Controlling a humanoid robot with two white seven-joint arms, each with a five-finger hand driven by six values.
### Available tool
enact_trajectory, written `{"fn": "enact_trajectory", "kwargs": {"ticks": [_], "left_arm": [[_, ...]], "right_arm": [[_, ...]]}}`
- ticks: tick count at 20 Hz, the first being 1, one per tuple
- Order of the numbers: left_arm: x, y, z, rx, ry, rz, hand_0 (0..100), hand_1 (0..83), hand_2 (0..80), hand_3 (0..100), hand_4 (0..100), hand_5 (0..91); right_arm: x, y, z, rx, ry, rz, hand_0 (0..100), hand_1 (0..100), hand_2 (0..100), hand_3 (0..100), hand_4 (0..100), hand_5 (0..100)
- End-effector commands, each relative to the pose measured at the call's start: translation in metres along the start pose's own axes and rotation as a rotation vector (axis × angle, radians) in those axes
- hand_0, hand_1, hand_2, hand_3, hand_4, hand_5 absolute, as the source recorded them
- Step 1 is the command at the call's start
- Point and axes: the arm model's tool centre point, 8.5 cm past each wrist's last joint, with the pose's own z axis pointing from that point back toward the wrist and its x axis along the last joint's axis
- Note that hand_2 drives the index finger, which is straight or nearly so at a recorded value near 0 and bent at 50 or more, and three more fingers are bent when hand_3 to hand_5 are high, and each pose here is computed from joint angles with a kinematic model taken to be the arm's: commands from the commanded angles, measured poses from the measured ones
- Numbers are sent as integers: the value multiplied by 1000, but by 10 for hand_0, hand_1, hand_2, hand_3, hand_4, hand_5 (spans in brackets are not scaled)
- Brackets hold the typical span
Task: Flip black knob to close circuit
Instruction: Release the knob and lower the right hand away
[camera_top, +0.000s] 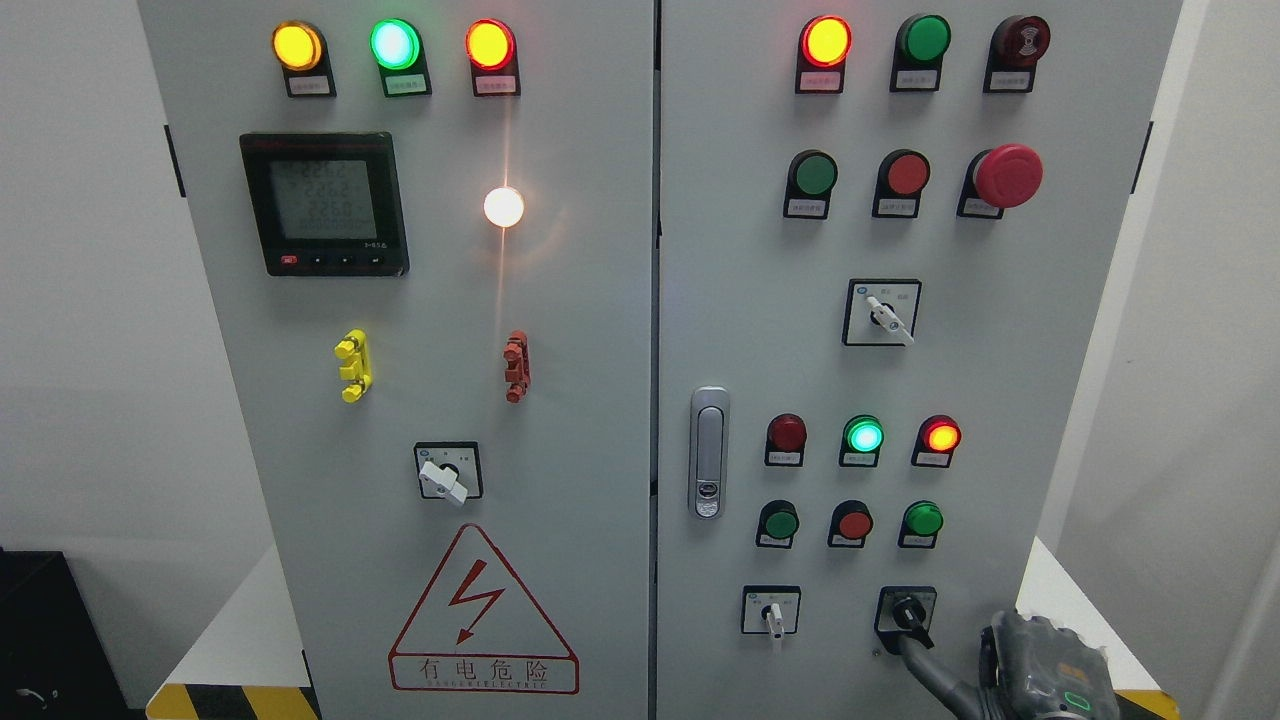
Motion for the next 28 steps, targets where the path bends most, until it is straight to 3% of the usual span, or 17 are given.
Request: {"fn": "enact_trajectory", "kwargs": {"ticks": [1, 15, 21, 28], "left_arm": [[0, 0, 0, 1, 0, 0, 120, 556, 0, 0, 0, 0], [0, 0, 0, 1, 0, 0, 120, 556, 0, 0, 0, 0], [0, 0, 0, 1, 0, 0, 120, 556, 0, 0, 0, 0], [0, 0, 0, 1, 0, 0, 120, 556, 0, 0, 0, 0]], "right_arm": [[7, 1, 3, 5, -21, -6, 0, 41, 926, 1000, 898, 850], [34, 9, 16, 14, -111, -8, 0, 49, 925, 1000, 897, 851], [40, 4, 44, -5, -177, -80, 0, 68, 901, 1000, 890, 845], [46, 12, 83, -14, -290, -352, 0, 103, 712, 941, 793, 678]]}}
